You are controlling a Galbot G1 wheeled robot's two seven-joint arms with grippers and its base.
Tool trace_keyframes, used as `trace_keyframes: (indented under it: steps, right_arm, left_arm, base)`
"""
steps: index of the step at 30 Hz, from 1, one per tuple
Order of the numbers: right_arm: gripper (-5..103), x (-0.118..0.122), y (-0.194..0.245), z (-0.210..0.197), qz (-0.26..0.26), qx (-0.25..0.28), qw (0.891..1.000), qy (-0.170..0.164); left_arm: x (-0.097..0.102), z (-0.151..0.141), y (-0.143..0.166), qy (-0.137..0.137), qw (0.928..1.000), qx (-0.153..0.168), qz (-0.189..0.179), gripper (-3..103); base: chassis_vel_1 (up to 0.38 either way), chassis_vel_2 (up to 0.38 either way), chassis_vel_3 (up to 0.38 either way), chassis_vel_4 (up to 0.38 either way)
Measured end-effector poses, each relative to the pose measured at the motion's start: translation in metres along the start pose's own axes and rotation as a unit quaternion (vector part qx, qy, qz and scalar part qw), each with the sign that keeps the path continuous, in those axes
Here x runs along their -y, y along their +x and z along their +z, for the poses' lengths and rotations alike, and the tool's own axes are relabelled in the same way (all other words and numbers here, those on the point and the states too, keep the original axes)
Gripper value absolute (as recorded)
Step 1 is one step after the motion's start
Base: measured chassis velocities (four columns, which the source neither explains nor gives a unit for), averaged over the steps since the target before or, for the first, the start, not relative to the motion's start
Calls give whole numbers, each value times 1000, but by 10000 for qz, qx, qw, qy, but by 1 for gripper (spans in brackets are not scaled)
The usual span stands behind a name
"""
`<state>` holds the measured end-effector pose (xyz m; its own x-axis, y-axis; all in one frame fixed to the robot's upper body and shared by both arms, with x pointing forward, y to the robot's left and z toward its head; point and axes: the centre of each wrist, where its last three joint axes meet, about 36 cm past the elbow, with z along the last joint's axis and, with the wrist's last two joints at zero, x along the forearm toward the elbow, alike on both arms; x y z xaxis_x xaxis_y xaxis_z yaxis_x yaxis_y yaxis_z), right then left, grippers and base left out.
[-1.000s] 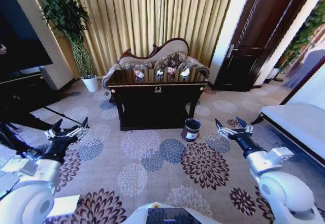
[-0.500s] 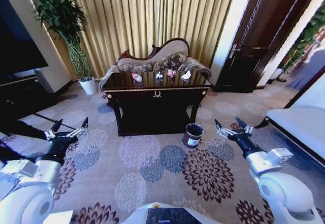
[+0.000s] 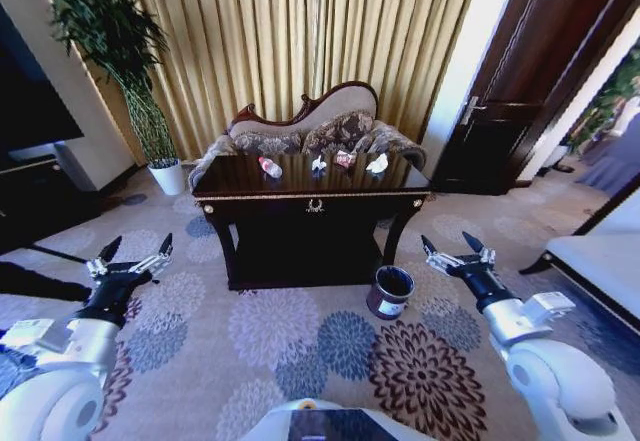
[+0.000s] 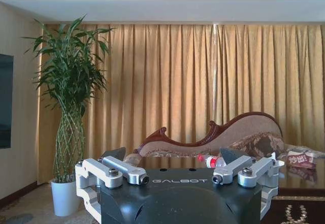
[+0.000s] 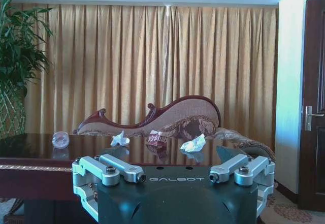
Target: Move to the front of the table and place the trash on the table into the trash bin.
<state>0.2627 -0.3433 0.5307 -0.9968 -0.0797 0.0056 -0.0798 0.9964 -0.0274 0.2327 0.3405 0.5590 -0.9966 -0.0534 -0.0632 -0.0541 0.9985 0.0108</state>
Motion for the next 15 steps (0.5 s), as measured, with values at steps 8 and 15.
trace_keyframes:
  steps: [8, 15]
  right_arm:
    - [100, -1, 0, 1, -8, -19, 10000, 3]
    - [100, -1, 0, 2, -11, -29, 10000, 11]
  left_arm:
    - [0, 1, 1, -14, 10000, -8, -9, 100]
    - [0, 0, 2, -26, 10000, -9, -5, 100]
  base:
    - [-224, 211, 226, -236]
    - [-219, 201, 210, -226]
